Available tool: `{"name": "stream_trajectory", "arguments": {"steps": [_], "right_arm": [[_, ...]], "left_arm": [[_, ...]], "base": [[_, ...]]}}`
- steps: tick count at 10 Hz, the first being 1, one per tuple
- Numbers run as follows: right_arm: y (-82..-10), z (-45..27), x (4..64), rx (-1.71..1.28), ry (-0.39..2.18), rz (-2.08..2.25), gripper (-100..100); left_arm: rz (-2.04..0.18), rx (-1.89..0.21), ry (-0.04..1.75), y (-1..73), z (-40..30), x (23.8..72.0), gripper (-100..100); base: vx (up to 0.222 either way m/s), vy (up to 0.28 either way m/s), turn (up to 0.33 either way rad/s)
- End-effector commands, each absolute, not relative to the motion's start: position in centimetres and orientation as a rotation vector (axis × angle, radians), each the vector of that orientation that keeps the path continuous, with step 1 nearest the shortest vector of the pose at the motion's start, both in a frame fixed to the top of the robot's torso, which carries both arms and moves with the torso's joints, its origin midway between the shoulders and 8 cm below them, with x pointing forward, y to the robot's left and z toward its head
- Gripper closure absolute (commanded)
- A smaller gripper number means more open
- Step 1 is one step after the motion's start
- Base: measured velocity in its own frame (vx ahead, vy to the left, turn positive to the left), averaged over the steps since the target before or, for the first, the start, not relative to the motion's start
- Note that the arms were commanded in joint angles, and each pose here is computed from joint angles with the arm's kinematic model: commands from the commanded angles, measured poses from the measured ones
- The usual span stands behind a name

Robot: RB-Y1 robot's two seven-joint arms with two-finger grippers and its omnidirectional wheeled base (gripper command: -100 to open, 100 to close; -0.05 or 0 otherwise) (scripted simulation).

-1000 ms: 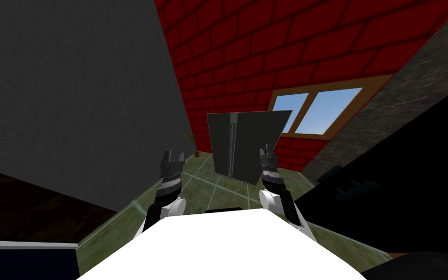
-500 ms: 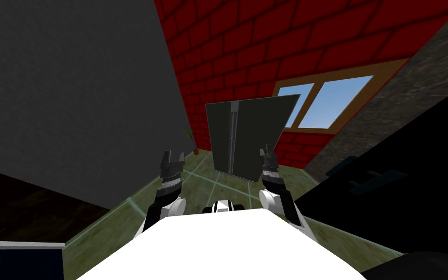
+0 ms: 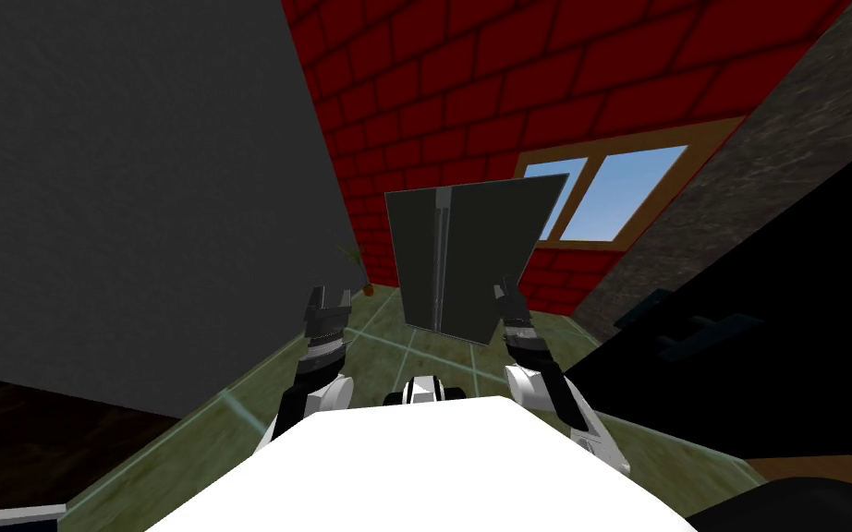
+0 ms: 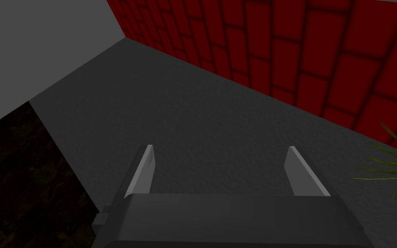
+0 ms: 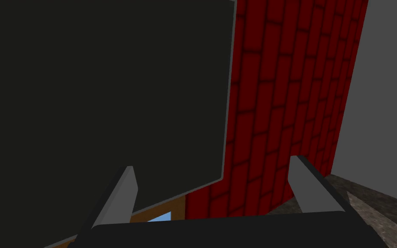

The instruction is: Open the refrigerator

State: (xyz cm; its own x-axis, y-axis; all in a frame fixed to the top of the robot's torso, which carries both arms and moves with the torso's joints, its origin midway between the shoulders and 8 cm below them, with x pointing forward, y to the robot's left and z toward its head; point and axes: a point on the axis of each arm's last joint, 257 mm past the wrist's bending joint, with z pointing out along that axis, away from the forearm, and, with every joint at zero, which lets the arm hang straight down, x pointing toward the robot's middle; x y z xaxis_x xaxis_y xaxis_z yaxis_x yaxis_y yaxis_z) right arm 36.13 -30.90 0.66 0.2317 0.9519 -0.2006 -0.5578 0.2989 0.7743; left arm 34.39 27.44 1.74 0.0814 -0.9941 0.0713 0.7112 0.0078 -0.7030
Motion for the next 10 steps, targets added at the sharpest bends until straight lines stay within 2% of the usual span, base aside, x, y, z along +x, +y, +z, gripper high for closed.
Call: {"name": "stream_trajectory", "arguments": {"steps": [1, 10], "right_arm": [[-31.3, 0.0, 36.4, 0.590, 0.831, 1.091, -100], [-34.9, -2.1, 37.1, 0.414, 1.103, 0.848, -100]], "left_arm": [[-1.433, -0.682, 0.527, 27.4, 1.7, 34.4, 0], [-1.434, -0.682, 0.527, 27.4, 1.7, 34.4, 0]], "base": [[0.056, 0.030, -0.062], [0.062, 0.026, -0.110]]}}
